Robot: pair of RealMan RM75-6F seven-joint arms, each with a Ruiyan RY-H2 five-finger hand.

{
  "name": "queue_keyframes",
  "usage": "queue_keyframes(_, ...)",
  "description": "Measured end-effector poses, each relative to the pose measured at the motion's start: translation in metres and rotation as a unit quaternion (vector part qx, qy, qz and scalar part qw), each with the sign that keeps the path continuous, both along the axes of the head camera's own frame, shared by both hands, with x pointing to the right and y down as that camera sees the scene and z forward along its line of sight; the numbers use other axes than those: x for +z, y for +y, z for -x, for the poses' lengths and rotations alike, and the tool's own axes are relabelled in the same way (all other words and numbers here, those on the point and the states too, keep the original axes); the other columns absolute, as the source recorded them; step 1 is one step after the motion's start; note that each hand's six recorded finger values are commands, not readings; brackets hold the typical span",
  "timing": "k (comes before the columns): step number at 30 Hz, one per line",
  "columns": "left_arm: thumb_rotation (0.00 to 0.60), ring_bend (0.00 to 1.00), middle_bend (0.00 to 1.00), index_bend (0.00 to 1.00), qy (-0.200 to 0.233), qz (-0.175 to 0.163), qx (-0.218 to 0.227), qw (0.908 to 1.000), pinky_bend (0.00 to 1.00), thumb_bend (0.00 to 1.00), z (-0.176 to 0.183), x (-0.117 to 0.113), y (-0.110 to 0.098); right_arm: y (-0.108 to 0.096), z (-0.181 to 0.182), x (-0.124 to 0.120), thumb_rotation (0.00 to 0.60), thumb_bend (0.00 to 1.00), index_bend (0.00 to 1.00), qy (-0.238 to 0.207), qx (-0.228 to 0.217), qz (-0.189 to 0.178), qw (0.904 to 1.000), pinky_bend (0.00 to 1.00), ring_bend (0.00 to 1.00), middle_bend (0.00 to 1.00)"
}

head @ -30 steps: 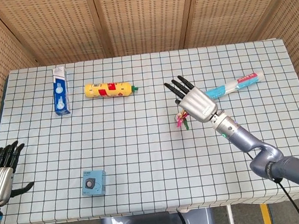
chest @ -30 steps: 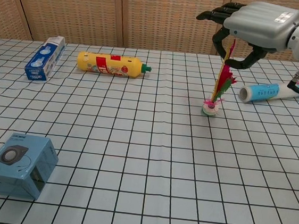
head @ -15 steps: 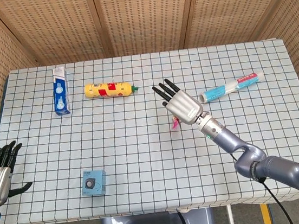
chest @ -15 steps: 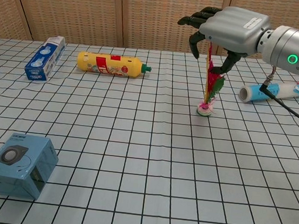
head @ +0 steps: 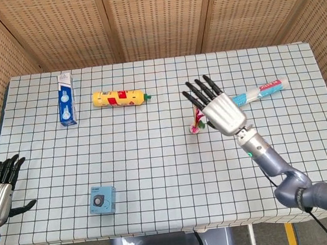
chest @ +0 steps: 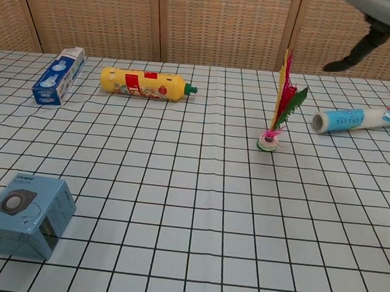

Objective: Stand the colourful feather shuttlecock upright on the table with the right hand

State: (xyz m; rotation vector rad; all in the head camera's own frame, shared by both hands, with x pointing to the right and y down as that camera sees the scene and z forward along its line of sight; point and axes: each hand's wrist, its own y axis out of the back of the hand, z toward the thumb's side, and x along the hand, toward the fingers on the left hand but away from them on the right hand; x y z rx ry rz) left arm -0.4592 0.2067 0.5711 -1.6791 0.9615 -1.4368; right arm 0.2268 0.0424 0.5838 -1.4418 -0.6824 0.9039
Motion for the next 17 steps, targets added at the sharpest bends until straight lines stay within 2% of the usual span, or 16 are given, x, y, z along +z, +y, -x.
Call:
queue_keyframes(4,0.600,0.00,0.00,0.00,0.006,-0.004,0.006,1.0000,0.00,0.00,-0.002,-0.002,0.003,0.030,-0.062,-0.014,0.600,0.00,0.00,-0.021,0.071,0.012,0.9972,0.00,0.00,0.00)
queue_keyframes(9,0.600,0.00,0.00,0.00,0.022,-0.015,0.010,0.9996,0.00,0.00,-0.004,-0.008,0.005,0.083,-0.127,-0.019,0.600,0.00,0.00,-0.036,0.145,0.068,0.9864,0.00,0.00,0.00)
queue_keyframes(13,0.600,0.00,0.00,0.00,0.033,-0.021,0.011,0.9992,0.00,0.00,-0.003,-0.012,0.006,0.122,-0.163,-0.026,0.600,0.00,0.00,-0.042,0.187,0.085,0.9776,0.00,0.00,0.00)
queue_keyframes(17,0.600,0.00,0.00,0.00,0.038,-0.025,0.011,0.9989,0.00,0.00,-0.003,-0.014,0.006,0.147,-0.182,-0.032,0.600,0.00,0.00,-0.040,0.213,0.095,0.9716,0.00,0.00,0.00)
